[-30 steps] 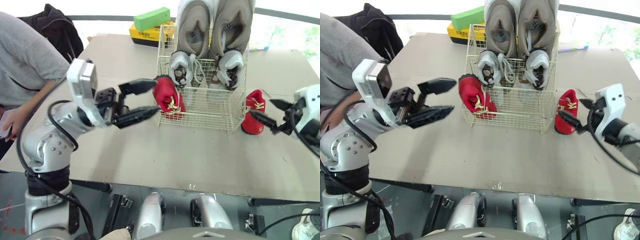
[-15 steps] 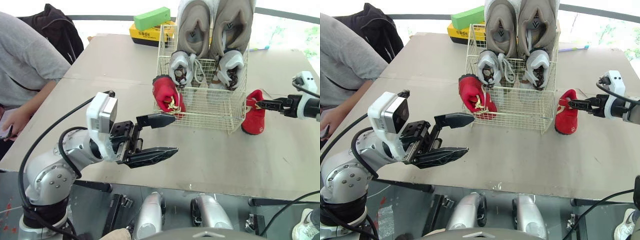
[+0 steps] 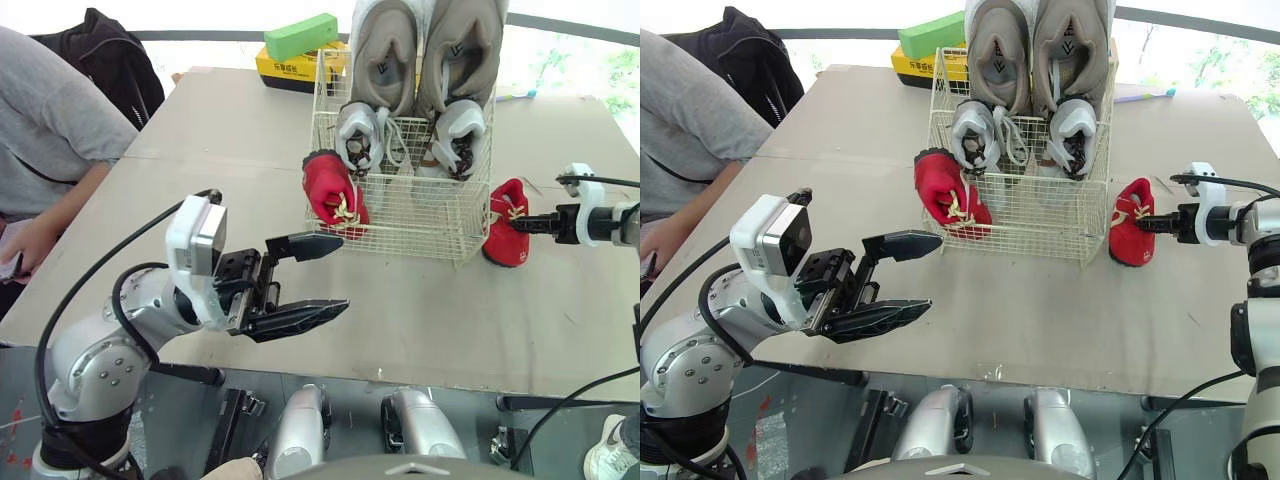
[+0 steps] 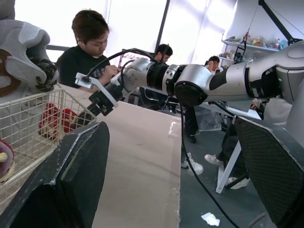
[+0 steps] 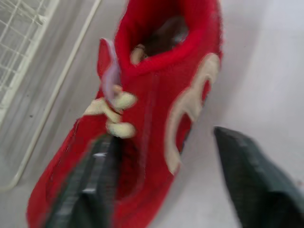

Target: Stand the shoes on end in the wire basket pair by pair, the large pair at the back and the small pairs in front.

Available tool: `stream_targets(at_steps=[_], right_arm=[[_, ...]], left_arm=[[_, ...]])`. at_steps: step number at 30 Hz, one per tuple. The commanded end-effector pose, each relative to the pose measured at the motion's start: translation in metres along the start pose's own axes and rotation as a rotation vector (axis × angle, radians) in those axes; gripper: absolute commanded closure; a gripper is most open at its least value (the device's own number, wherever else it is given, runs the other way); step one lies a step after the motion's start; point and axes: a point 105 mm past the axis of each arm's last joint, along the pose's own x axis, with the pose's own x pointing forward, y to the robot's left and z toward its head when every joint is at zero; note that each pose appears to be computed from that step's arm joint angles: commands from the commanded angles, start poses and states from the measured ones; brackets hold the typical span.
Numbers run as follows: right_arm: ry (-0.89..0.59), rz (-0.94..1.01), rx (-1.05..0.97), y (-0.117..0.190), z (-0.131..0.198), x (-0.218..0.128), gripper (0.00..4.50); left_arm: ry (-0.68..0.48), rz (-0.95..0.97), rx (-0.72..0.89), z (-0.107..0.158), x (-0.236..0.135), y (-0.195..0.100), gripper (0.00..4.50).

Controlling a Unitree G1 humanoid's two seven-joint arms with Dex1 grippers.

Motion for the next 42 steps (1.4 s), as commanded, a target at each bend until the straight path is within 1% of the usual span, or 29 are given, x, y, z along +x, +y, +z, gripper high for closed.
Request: stream_targets(at_steps=[1, 3, 8, 11, 14, 15, 16, 17, 19, 20, 22, 23, 24, 25, 26, 27, 29, 30, 31, 33, 35, 37, 40, 42], right_arm=[[0.03, -0.056, -0.045, -0.011, -0.005, -0.005, 3.5], [0.013, -0.045, -0.055, -0.011, -0.002, -0.007, 4.42], [-0.099, 0.002, -0.081, -0.008, 0.015, -0.028, 4.47], [-0.228, 0.01, -0.115, -0.004, 0.024, -0.059, 4.47], [-0.496, -0.053, -0.218, 0.014, 0.041, -0.107, 4.47], [-0.601, -0.056, -0.23, 0.023, 0.046, -0.122, 4.47], [-0.664, -0.056, -0.23, 0.031, 0.047, -0.131, 4.47], [-0.815, -0.034, -0.263, 0.048, 0.055, -0.146, 4.47], [-1.083, 0.073, -0.269, 0.097, 0.068, -0.177, 4.47], [-1.167, 0.071, -0.318, 0.124, 0.071, -0.18, 4.47], [-1.245, 0.06, -0.405, 0.162, 0.073, -0.178, 4.47], [-1.263, 0.023, -0.419, 0.174, 0.075, -0.169, 4.47], [-1.266, -0.05, -0.491, 0.19, 0.077, -0.153, 4.47], [-1.275, -0.056, -0.525, 0.205, 0.074, -0.138, 4.47], [-1.286, -0.059, -0.543, 0.216, 0.07, -0.128, 4.47], [-1.327, -0.051, -0.539, 0.224, 0.068, -0.122, 4.47], [-1.374, -0.078, -0.52, 0.228, 0.065, -0.116, 4.47], [-1.362, -0.052, -0.584, 0.236, 0.061, -0.108, 4.47], [-1.359, -0.052, -0.611, 0.239, 0.058, -0.101, 4.47], [-1.364, -0.056, -0.69, 0.244, 0.047, -0.085, 4.47], [-1.41, -0.071, -0.617, 0.24, 0.044, -0.081, 4.47], [-1.425, -0.092, -0.645, 0.24, 0.04, -0.076, 4.47], [-1.417, -0.187, -0.654, 0.226, 0.028, -0.059, 4.47], [-1.413, -0.224, -0.675, 0.221, 0.022, -0.048, 4.47]], left_arm=[[0.003, -0.011, 0.044, 0.004, -0.003, -0.005, 0.0], [0.003, -0.008, 0.048, 0.004, -0.004, -0.004, 0.0], [0.0, -0.001, 0.046, 0.0, -0.005, -0.004, 0.0], [-0.009, 0.007, 0.044, -0.001, -0.005, -0.004, 0.0], [-0.021, 0.014, 0.033, -0.004, -0.002, -0.002, 0.0], [-0.019, 0.015, 0.029, -0.005, -0.002, -0.002, 0.0], [-0.017, 0.015, 0.026, -0.006, -0.002, -0.002, 0.0], [-0.016, 0.016, 0.02, -0.008, -0.003, -0.001, 0.0], [-0.012, 0.027, 0.014, -0.011, -0.002, 0.003, 0.0], [-0.009, 0.027, 0.013, -0.014, -0.002, 0.005, 0.0], [-0.003, 0.02, 0.011, -0.016, -0.002, 0.006, 0.0], [-0.01, 0.014, 0.006, -0.016, -0.002, 0.007, 0.0], [-0.02, 0.013, 0.005, -0.014, -0.002, 0.009, 0.0], [-0.022, 0.012, 0.008, -0.013, -0.002, 0.011, 0.0], [-0.022, 0.011, 0.01, -0.012, -0.003, 0.013, 0.0], [-0.03, 0.022, 0.025, -0.01, -0.005, 0.015, 0.0], [-0.046, 0.041, 0.039, -0.006, -0.008, 0.019, 0.0], [-0.048, 0.045, 0.053, -0.005, -0.011, 0.019, 0.0], [-0.039, 0.054, 0.075, -0.006, -0.015, 0.018, 0.0], [-0.058, 0.105, 0.098, -0.004, -0.021, 0.015, 0.0], [-0.048, 0.126, 0.118, -0.005, -0.023, 0.009, 0.0], [-0.04, 0.148, 0.147, -0.005, -0.022, 0.004, 0.0], [-0.071, 0.202, 0.194, -0.002, -0.005, -0.011, 0.0], [-0.064, 0.218, 0.236, -0.003, 0.006, -0.021, 0.0]])
